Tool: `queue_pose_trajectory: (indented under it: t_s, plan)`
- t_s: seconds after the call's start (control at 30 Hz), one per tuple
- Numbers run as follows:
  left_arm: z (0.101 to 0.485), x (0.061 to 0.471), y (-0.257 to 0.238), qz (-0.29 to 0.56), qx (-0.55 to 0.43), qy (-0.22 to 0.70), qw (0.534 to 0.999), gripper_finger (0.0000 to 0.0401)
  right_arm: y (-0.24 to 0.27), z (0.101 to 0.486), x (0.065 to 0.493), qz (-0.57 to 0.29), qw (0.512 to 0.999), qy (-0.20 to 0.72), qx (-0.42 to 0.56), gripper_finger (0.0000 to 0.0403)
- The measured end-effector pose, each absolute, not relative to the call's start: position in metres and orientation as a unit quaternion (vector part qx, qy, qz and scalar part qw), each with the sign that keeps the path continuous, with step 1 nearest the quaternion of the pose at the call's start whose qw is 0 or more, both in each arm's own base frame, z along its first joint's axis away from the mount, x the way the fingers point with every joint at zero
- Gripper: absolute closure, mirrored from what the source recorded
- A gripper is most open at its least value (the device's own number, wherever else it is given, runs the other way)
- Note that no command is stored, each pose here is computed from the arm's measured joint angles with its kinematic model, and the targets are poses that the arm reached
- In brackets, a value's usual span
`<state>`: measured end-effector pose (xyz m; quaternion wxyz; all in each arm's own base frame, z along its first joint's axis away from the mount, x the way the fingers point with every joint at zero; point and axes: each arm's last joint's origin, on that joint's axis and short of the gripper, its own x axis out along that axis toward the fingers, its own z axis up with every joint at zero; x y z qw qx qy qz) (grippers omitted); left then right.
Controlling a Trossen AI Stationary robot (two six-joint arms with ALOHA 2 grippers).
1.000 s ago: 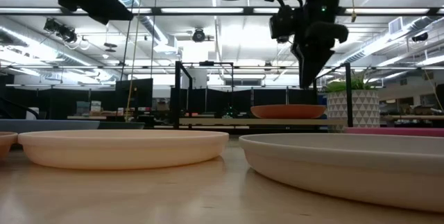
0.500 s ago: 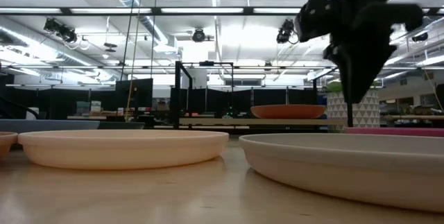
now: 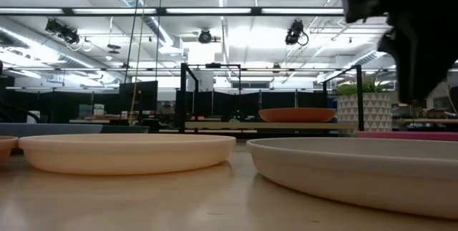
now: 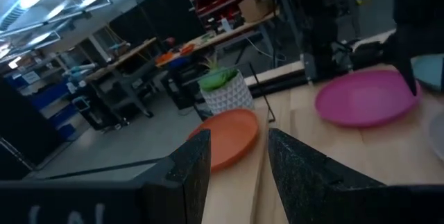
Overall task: Place and stack plates onto a shelf
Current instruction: Stack the pink plate on the orange plate on the shelf
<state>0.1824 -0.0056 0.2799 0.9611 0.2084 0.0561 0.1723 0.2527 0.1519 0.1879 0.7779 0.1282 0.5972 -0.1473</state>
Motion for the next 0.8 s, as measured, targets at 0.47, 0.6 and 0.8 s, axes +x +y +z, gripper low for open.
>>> queue_pose_trajectory:
  t_s: [0.47, 0.6, 0.8]
  plan:
    - [0.276, 0.191, 0.005, 0.175, 0.207, 0.060, 0.961, 0.0248, 0.160, 0.156, 0.224, -0.186, 0.751, 0.612, 0.163, 0.0285]
    - [0.276, 0.191, 0.005, 0.174, 0.208, 0.061, 0.961, 0.0248, 0.160, 0.156, 0.224, -0.188, 0.754, 0.608, 0.159, 0.0307]
    - [0.276, 0.191, 0.005, 0.174, 0.207, 0.061, 0.961, 0.0248, 0.159, 0.155, 0.222, -0.181, 0.755, 0.613, 0.146, 0.0364]
